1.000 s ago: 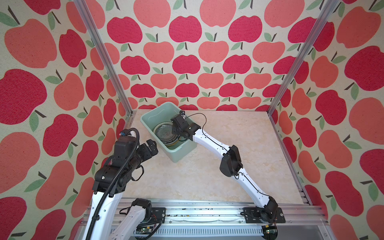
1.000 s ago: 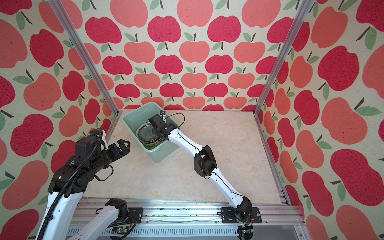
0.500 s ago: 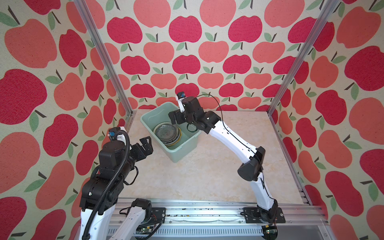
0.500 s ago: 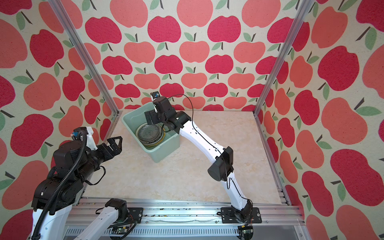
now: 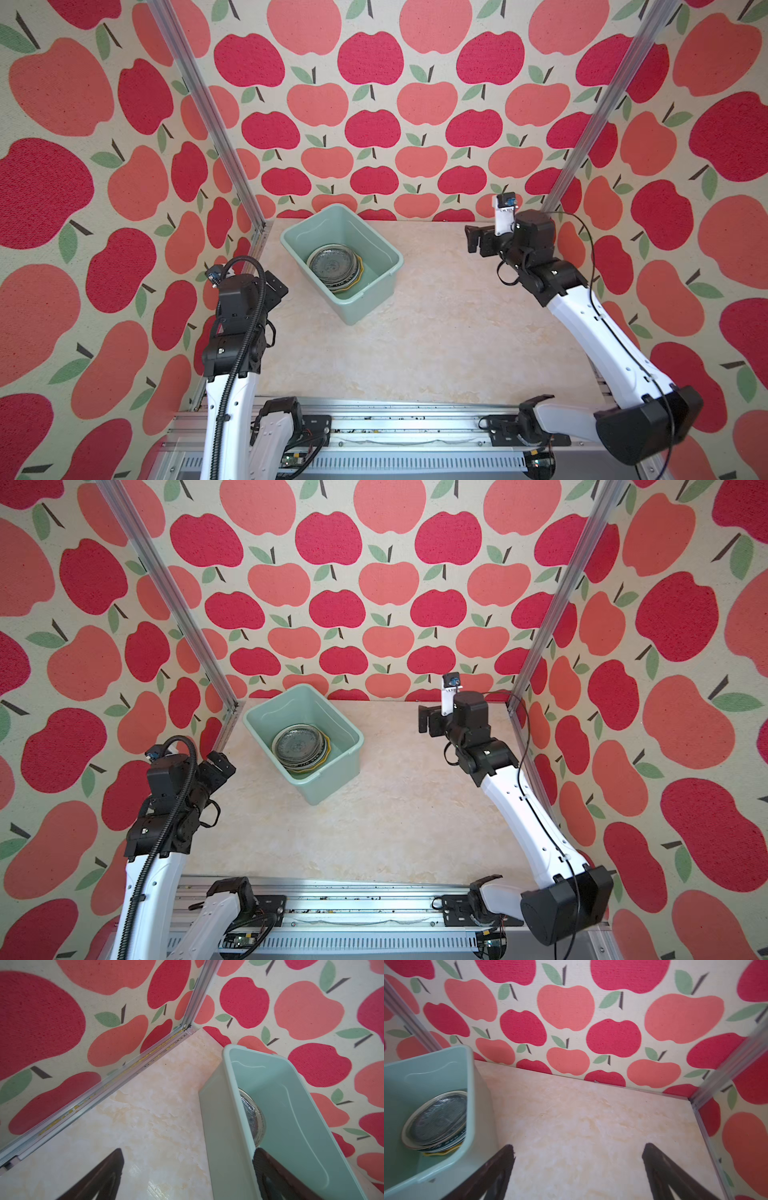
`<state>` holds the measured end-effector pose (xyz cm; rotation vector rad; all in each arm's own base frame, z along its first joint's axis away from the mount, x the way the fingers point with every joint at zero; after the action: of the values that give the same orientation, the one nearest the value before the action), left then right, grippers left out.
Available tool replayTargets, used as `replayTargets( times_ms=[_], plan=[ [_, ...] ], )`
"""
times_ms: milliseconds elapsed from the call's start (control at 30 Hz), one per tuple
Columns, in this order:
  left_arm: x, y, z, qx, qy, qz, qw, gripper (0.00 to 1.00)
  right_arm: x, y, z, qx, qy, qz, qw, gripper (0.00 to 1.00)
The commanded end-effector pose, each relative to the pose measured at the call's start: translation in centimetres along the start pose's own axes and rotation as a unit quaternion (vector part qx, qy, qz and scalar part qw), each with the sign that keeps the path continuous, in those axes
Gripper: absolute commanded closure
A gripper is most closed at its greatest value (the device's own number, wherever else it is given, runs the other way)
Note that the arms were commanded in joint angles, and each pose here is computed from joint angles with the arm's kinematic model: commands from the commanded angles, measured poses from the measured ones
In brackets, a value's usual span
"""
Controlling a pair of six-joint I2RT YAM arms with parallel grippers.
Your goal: Place the plates into the plastic bin on the countertop
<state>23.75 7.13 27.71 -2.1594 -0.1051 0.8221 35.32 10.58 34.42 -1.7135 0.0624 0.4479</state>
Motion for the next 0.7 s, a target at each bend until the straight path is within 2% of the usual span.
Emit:
replayTargets(
  times_ms=[0, 67, 167, 300, 367, 500, 667],
  plan=[
    [3.1, 0.8, 2.2, -0.056, -0.014, -0.006, 0.998, 0.01, -1.1, 3.7, -4.2, 0.002, 0.062, -0.033, 0.998, 0.01],
    [4.6, 1.6, 4.2, -0.07, -0.044, -0.011, 0.996, 0.01, -1.3, 7.9, -6.9, 0.002, 0.116, -0.011, 0.993, 0.01],
    [6.6, 2.9, 6.2, -0.055, -0.072, -0.016, 0.996, 0.01, -2.0, 14.3, -10.2, 0.035, 0.195, 0.027, 0.98, 0.01],
    [9.2, 4.3, 7.3, -0.015, -0.085, -0.009, 0.996, 0.01, -1.9, 20.0, -10.5, 0.031, 0.224, 0.054, 0.973, 0.04],
    [10.5, 4.8, 7.3, 0.009, -0.077, -0.01, 0.997, 0.01, -1.4, 21.4, -10.3, 0.026, 0.225, 0.049, 0.973, 0.04],
    [12.7, 5.4, 6.6, 0.063, -0.058, -0.047, 0.995, 0.01, 0.8, 23.0, -9.4, 0.027, 0.193, 0.039, 0.98, 0.04],
    [15.4, 6.5, 4.3, 0.139, -0.016, -0.069, 0.988, 0.01, 4.2, 22.6, -8.3, 0.03, 0.147, -0.008, 0.989, 0.02]
  ],
)
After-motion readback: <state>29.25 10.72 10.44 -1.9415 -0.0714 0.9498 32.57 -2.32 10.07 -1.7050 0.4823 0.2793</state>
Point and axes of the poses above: each gripper's point midway between its finger pads, its own x axis out along the fingers, its own z axis along the line the jaws close on, y = z × x, the point moved 3 cm from there along -x, back along the fingers, and after that the axes turned 7 degrees about -x, right-handed, at the moved point
